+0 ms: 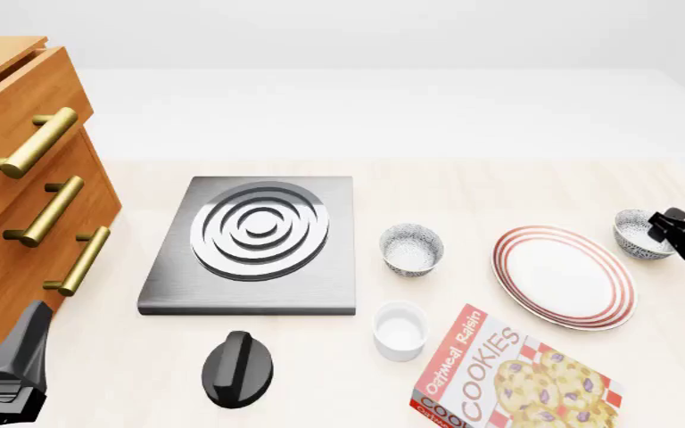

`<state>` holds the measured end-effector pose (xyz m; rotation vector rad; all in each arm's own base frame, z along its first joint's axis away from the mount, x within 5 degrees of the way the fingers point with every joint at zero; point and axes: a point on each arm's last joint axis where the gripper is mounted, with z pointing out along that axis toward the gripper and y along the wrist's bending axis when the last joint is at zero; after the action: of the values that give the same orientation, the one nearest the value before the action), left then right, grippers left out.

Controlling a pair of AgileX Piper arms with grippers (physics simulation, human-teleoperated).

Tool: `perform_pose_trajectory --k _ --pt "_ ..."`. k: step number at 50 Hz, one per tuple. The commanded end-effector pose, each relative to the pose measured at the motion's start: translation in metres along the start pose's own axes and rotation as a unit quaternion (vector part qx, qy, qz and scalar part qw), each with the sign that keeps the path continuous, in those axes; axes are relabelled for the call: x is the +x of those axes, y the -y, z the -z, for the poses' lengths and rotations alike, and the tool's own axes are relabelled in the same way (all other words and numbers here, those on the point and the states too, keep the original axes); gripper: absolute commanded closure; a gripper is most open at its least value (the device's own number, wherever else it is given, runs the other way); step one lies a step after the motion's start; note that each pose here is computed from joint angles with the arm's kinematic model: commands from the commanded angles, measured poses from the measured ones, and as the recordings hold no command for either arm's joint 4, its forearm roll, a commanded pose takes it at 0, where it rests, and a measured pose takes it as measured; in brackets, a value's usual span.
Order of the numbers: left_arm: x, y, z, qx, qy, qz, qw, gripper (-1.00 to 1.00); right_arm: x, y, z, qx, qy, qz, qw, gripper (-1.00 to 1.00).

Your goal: Pick the akita bowl next to the plate and place it on the plate.

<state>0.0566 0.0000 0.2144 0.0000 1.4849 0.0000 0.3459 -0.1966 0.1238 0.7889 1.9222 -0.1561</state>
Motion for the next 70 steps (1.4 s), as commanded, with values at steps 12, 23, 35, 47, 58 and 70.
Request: perform_pose_trajectory --k 12,23,35,47,58,70 --pt "0.000 0.000 0.000 0.000 0.000 0.000 1.0000 -1.00 0.007 0.002 -0.003 0.003 -0.009 0.008 0.9999 -1.00" --pt "0.000 0.000 0.000 0.000 0.000 0.000 1.0000 -1.00 0.013 0.003 -0.007 0.004 -0.015 0.012 0.9998 -1.00" --pt "0.000 0.000 0.000 0.000 0.000 0.000 1.0000 -1.00 0.016 0.005 -0.010 0.005 -0.019 0.017 0.9997 -1.00" --pt "0.000 0.000 0.000 0.000 0.000 0.000 1.0000 -1.00 0.018 0.006 -0.012 0.007 -0.021 0.020 0.9996 -1.00" --pt "0.000 0.000 0.000 0.000 0.000 0.000 1.0000 -1.00 0.021 0.008 -0.012 0.008 -0.022 0.027 0.9994 -1.00" --pt "0.000 0.000 0.000 0.000 0.000 0.000 1.0000 -1.00 0.020 0.014 -0.013 0.014 -0.021 0.031 0.9992 -1.00"
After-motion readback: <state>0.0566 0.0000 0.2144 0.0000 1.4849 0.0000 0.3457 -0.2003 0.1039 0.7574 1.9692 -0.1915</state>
